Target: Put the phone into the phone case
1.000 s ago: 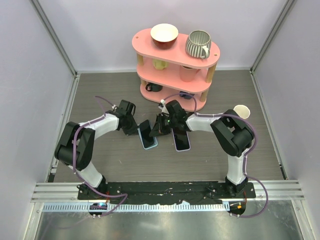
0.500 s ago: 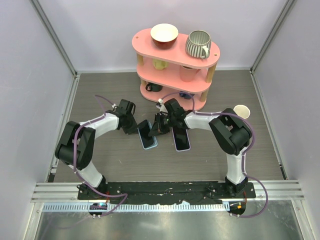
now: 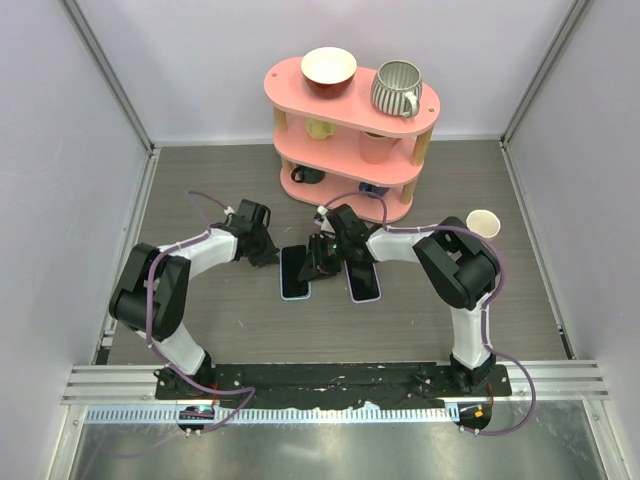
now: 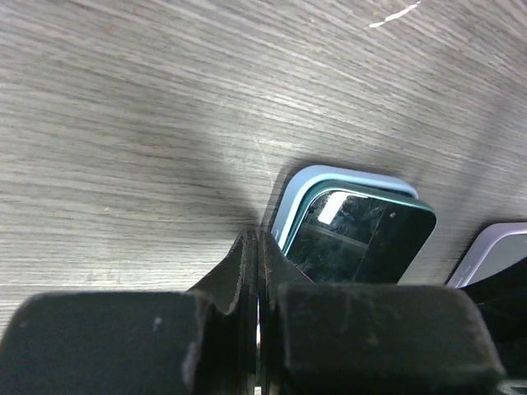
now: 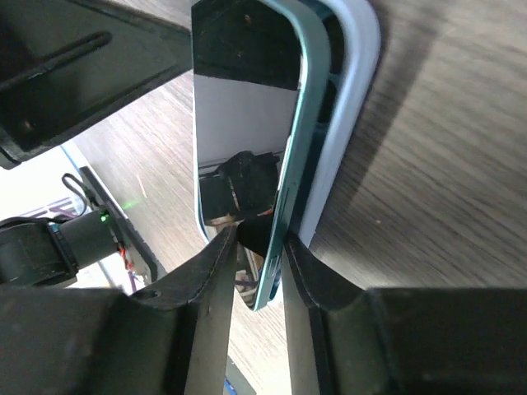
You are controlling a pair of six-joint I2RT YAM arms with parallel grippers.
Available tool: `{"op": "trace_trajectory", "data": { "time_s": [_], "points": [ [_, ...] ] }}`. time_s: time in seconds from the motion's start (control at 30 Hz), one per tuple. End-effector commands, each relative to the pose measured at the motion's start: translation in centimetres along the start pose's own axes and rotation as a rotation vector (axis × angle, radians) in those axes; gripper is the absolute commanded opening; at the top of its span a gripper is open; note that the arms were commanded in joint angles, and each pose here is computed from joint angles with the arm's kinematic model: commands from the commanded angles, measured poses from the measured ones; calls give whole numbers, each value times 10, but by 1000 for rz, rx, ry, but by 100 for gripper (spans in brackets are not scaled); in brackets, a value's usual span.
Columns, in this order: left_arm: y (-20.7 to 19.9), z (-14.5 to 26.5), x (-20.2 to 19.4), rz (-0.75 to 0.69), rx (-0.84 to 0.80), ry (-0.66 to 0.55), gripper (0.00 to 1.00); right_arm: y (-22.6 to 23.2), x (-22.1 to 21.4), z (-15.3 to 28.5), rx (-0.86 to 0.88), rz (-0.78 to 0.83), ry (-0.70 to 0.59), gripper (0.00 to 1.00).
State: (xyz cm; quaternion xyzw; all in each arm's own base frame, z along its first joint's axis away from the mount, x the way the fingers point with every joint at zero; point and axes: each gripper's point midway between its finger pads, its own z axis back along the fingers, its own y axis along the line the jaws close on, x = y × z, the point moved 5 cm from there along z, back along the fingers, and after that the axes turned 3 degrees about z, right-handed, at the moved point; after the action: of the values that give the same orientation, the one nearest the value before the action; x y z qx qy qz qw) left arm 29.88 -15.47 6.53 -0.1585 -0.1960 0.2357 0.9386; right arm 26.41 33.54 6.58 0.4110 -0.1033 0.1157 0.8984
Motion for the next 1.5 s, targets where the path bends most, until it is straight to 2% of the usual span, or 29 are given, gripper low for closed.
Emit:
{"op": "trace_trajectory", "data": {
  "time_s": [0.0, 0.27, 0.47, 0.57, 0.77, 1.13, 1.37, 1.47],
  "points": [
    [-25, 7, 13, 14, -122, -56, 0, -7, -17, -8, -59, 8, 46, 34],
    [-27, 17, 23, -26, -85, -93, 0, 0, -9, 14, -107, 66, 13, 40],
    [-31, 30, 32, -42, -84, -131, 0, 1, -7, 27, -160, 104, -13, 52],
    [-31, 36, 35, -62, -70, -148, 0, -2, -8, 32, -194, 113, -8, 54],
    [-34, 40, 36, -65, -88, -148, 0, -2, -7, 44, -241, 138, -20, 50],
    [-40, 36, 29, -54, -138, -108, 0, -3, -4, 60, -313, 178, -47, 50],
    [-40, 39, 29, -80, -134, -120, 0, -9, -5, 55, -324, 190, -30, 34],
    [-39, 37, 28, -79, -131, -111, 0, -17, -8, 46, -330, 181, -11, 31]
  ]
}}
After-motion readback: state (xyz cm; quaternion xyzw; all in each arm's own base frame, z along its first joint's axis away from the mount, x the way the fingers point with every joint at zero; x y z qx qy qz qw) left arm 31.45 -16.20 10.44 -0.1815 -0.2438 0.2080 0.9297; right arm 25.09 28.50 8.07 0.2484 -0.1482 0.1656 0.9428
